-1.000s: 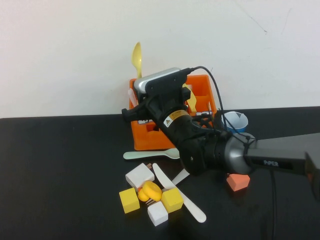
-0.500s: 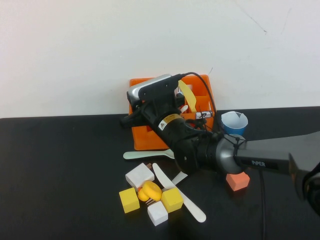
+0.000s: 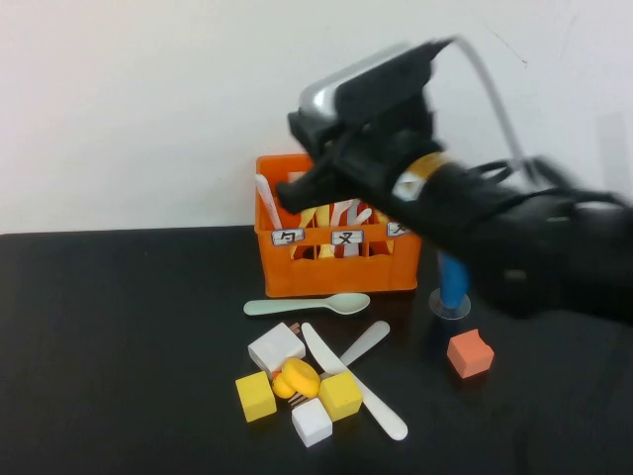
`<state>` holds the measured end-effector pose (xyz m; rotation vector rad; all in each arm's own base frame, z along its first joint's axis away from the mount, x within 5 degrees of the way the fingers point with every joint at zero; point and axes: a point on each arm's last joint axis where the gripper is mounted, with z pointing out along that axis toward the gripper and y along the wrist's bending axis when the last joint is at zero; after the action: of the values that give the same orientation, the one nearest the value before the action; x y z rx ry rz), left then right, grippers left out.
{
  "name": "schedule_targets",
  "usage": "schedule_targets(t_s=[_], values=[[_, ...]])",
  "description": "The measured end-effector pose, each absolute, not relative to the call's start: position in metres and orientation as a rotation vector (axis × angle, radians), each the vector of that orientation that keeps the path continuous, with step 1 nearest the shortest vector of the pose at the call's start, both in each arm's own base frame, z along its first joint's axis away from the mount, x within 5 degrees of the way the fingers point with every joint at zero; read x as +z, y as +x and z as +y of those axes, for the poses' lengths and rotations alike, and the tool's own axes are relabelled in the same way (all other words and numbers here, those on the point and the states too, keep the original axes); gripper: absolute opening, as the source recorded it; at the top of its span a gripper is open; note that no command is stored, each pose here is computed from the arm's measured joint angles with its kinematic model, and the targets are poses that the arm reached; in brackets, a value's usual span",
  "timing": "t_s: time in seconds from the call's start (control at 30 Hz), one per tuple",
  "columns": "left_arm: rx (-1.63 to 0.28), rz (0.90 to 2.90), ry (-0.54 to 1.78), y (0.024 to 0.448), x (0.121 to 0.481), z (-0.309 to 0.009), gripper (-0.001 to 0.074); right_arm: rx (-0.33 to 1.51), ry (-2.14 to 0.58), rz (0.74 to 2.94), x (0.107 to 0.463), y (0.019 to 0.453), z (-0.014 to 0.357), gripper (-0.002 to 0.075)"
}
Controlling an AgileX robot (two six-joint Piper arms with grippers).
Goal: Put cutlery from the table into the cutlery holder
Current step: Place the spoon on the box, then pick up the knife
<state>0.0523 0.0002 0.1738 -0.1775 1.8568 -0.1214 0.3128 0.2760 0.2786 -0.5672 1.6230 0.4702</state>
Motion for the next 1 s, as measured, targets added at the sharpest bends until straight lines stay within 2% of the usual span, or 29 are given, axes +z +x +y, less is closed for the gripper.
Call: schedule_targets(t_s=[0.1,0.2,0.4,0.7,1.0], values=[[-0.121,1.857,-0.178,0.052,0.174,0.0,-0.0001,0.44,-0.685,1.58,0.315,0.281,0.253,0.0012],[-0.121,1.857,-0.178,0.052,0.174,0.0,-0.0001,0.421,-0.754,1.601,0.336,0.253,0.231,0.0003],[-0.121,1.857,-0.178,0.052,0.174,0.0,-0.0001,0.369,-0.881,1.668,0.354,0.195,0.18,-0.0001],[-0.121,1.857,-0.178,0.052,0.174,0.0,-0.0001,0.332,-0.913,1.578,0.334,0.116,0.108,-0.0001],[-0.123,1.857,-0.18,0.052,0.174,0.0,-0.0001,0.328,-0.898,1.538,0.291,0.079,0.074,-0.0001]])
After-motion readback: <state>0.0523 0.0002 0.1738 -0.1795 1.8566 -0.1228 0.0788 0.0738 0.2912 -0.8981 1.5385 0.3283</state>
